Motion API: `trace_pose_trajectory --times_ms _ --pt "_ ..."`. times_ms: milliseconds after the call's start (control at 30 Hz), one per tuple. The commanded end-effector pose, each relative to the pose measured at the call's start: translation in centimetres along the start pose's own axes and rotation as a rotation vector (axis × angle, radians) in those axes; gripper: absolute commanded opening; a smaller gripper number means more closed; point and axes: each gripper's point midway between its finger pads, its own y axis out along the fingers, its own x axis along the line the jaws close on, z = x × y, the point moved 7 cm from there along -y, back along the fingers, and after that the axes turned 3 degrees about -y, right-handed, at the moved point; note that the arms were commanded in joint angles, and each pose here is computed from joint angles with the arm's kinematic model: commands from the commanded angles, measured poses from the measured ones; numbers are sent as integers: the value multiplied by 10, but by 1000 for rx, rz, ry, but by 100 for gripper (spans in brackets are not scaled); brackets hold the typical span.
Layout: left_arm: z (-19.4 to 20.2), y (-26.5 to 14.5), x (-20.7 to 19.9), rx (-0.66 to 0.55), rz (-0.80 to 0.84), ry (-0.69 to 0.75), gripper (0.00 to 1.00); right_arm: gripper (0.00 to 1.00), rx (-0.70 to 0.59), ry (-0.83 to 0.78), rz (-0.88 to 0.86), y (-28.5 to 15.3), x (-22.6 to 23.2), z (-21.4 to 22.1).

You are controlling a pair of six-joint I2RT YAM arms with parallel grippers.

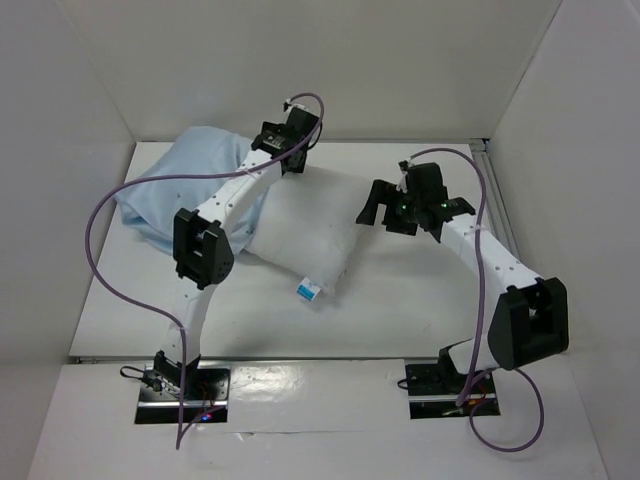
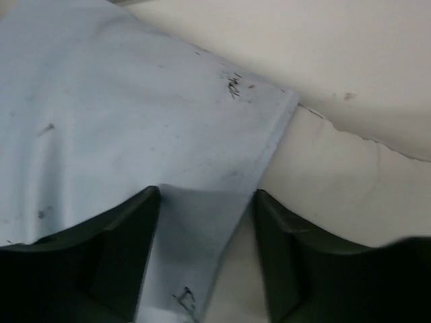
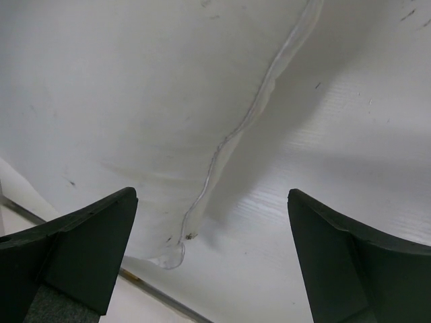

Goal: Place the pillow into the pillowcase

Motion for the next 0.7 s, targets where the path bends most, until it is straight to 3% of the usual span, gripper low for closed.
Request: trace_pose_trajectory --times_ms 0,200,233,300,433,567,600,667 --pt "-10 -3 25 -51 -156 15 65 100 5 48 -22 7 -7 0" --pt "-18 -7 24 -70 -134 -4 28 100 20 92 -80 23 -12 3" --pt "-20 -8 22 -73 -108 -18 15 100 13 99 -94 27 -12 3" --pt "-24 -16 22 -72 -67 -48 0 100 5 104 -113 31 -11 1" --pt "-39 -46 15 -80 135 -128 0 100 -76 133 -108 44 -12 -21" --pt "-53 -81 6 -101 396 -166 0 100 -130 127 -261 60 7 -51" --pt "-55 -91 2 -97 475 -173 0 96 -125 126 -307 75 15 -52" --pt "-52 -98 -10 -80 560 -168 0 67 -109 106 -399 83 35 -58"
